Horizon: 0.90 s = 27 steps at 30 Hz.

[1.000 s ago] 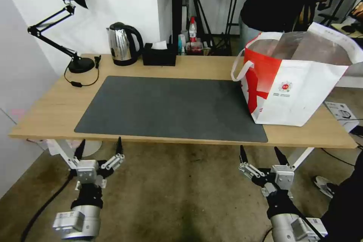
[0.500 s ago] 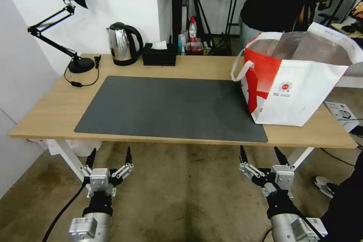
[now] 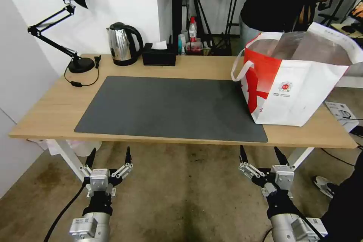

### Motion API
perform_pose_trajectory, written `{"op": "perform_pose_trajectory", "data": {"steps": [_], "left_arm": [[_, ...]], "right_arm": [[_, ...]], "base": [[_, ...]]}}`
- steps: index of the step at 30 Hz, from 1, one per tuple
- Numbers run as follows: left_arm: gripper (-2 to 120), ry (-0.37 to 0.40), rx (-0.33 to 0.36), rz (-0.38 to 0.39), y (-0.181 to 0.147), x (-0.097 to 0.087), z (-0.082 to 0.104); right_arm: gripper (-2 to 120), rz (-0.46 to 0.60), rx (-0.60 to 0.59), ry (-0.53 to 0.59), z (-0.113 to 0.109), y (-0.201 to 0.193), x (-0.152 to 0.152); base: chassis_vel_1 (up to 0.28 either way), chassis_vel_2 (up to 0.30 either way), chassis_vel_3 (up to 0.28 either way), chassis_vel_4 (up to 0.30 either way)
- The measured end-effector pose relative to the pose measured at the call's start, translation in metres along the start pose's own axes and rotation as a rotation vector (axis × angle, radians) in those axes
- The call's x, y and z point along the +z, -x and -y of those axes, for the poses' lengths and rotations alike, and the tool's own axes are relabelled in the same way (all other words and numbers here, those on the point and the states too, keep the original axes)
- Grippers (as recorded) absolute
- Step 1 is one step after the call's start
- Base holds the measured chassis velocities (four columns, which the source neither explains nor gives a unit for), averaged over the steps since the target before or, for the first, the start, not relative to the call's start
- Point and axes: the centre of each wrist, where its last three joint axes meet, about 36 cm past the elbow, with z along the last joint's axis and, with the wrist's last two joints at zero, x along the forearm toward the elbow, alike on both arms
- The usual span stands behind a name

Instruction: Pick up the trash from the table and place it into the takeout bag.

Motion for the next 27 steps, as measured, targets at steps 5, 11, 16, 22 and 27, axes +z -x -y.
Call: {"op": "perform_pose_trajectory", "data": {"steps": [5,11,16,22,27], "left_arm": [[100,0.021,-0.001,0.004,-0.0005,0.0043,-0.0017],[100,0.024,-0.002,0.003,-0.0005,0.0046,-0.0019],[100,0.024,-0.002,0.003,-0.0005,0.0046,-0.0019],[100,0.024,-0.001,0.003,-0.0005,0.0046,-0.0019],[100,0.024,-0.001,0.003,-0.0005,0.0046,-0.0019]], "right_arm": [[100,0.000,0.000,0.000,0.0000,0.0000,0.0000],[100,0.000,0.000,0.000,0.0000,0.0000,0.0000],[100,0.000,0.000,0.000,0.0000,0.0000,0.0000],[100,0.000,0.000,0.000,0.0000,0.0000,0.0000],[100,0.000,0.000,0.000,0.0000,0.0000,0.0000]], "base": [[0.000,0.000,0.000,0.000],[0.000,0.000,0.000,0.000],[0.000,0.000,0.000,0.000],[0.000,0.000,0.000,0.000],[0.000,0.000,0.000,0.000]]}}
